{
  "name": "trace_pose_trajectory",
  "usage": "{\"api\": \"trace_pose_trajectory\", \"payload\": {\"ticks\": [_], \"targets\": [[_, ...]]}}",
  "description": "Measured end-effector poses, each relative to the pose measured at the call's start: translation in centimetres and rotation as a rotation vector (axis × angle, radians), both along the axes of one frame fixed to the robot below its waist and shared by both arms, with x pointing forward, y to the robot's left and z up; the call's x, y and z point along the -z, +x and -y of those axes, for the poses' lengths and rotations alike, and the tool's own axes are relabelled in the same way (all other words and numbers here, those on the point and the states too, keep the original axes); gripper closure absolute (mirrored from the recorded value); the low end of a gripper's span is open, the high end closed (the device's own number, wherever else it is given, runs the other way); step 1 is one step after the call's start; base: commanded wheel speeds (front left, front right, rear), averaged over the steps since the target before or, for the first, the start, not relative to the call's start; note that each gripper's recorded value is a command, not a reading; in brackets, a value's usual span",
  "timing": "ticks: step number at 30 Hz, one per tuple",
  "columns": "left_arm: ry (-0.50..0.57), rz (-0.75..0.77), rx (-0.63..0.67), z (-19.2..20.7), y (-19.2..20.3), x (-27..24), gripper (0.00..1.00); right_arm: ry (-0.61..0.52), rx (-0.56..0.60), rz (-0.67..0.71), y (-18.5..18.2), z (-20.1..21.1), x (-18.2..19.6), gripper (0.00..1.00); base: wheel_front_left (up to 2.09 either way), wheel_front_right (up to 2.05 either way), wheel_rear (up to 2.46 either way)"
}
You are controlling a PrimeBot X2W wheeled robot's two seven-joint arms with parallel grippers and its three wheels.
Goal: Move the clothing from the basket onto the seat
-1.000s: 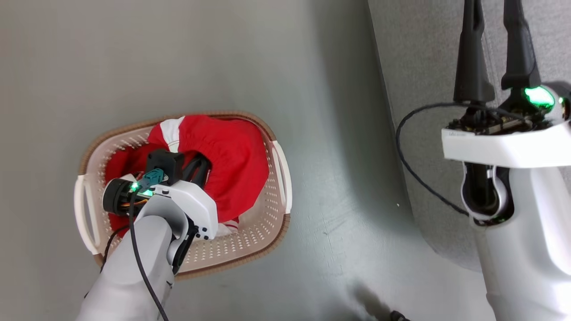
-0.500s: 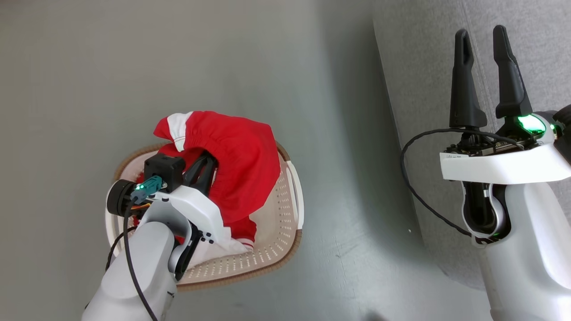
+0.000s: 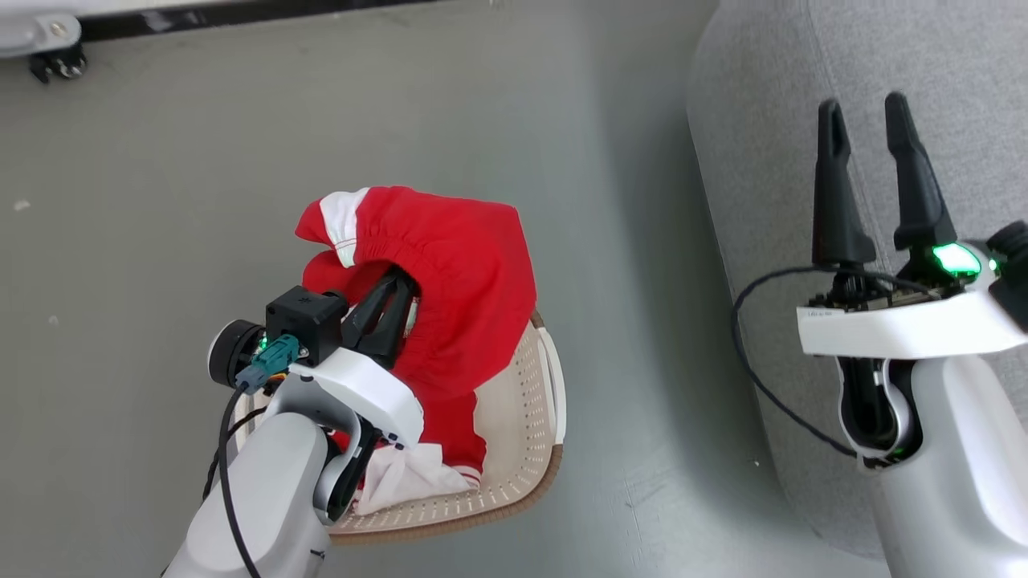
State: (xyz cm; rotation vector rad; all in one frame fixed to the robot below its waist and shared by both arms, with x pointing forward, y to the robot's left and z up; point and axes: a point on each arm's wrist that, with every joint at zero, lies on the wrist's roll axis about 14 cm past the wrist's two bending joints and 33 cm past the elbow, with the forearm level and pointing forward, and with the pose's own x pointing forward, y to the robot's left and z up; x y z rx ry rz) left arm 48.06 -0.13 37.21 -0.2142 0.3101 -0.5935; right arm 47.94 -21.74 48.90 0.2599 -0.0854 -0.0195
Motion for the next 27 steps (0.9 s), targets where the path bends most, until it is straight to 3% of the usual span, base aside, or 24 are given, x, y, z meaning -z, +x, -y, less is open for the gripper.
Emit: {"api": "trace_pose_trajectory", "payload": {"ticks": [9,27], "targets": [[-0.014,0.083,-0.026,-1.2,-0.3,-3.5,1.0,-0.015,-0.067,-0.055,-1.8,-1.7,1.2,0.0,0.0,0.0,0.0],[-0.036,0.191,-0.067,-3.0,-2.4,-8.6,1.0,-0.01,-0.307,-0.101,-5.6,-9.7,2.0,0.0,0.0,0.0,0.0]]}}
